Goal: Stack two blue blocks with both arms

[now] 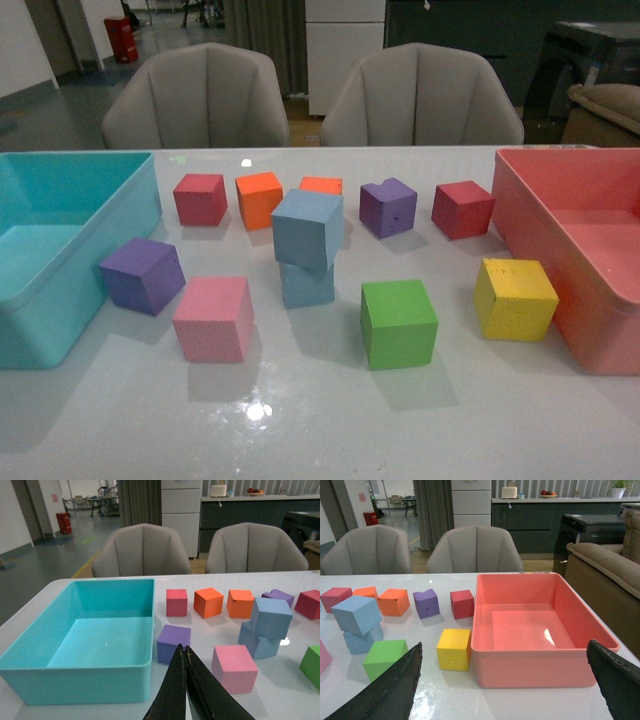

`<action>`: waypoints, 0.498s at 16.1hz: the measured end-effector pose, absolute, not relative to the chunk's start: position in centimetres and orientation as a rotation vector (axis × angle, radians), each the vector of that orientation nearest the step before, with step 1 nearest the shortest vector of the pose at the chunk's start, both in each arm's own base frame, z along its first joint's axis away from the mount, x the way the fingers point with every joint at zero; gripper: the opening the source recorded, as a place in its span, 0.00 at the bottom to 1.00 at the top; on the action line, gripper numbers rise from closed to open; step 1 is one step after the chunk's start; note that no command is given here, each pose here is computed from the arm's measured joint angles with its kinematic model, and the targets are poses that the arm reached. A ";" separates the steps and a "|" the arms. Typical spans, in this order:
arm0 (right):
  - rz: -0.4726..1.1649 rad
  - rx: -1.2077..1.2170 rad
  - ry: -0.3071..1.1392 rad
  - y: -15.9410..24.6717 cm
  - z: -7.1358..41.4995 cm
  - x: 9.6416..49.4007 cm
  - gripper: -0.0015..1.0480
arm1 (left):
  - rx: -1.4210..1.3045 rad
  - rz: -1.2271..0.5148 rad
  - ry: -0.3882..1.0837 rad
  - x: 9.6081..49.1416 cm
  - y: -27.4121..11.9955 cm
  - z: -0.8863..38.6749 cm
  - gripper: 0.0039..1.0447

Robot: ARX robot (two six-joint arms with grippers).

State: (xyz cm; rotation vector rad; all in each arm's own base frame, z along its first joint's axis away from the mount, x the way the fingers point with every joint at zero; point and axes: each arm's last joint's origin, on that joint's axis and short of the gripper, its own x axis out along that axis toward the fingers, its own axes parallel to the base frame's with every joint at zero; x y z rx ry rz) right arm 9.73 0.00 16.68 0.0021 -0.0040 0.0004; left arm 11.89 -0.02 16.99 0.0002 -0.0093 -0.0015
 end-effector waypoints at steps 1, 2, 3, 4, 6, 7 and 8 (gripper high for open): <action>0.000 0.002 -0.004 0.0 16.7 9.7 0.94 | 0.000 -0.002 -0.007 11.8 0.0 17.0 0.01; 0.000 0.002 -0.004 0.0 16.7 9.7 0.94 | 0.000 -0.002 -0.008 11.7 0.0 17.0 0.01; 0.000 0.002 -0.004 0.0 16.7 9.7 0.94 | 0.000 -0.002 -0.014 11.5 0.0 17.0 0.01; 0.000 0.002 -0.004 0.0 16.7 9.7 0.94 | 0.000 -0.002 -0.016 11.4 0.0 17.1 0.01; 0.000 0.002 -0.004 0.0 16.7 9.7 0.94 | 0.000 -0.002 -0.011 10.9 0.0 17.0 0.01; 0.000 0.002 -0.003 0.0 16.7 9.7 0.94 | 0.000 -0.002 -0.007 9.7 0.0 16.7 0.01; 0.000 0.002 -0.003 0.0 16.7 9.7 0.94 | 0.001 -0.001 0.000 9.8 0.0 16.6 0.01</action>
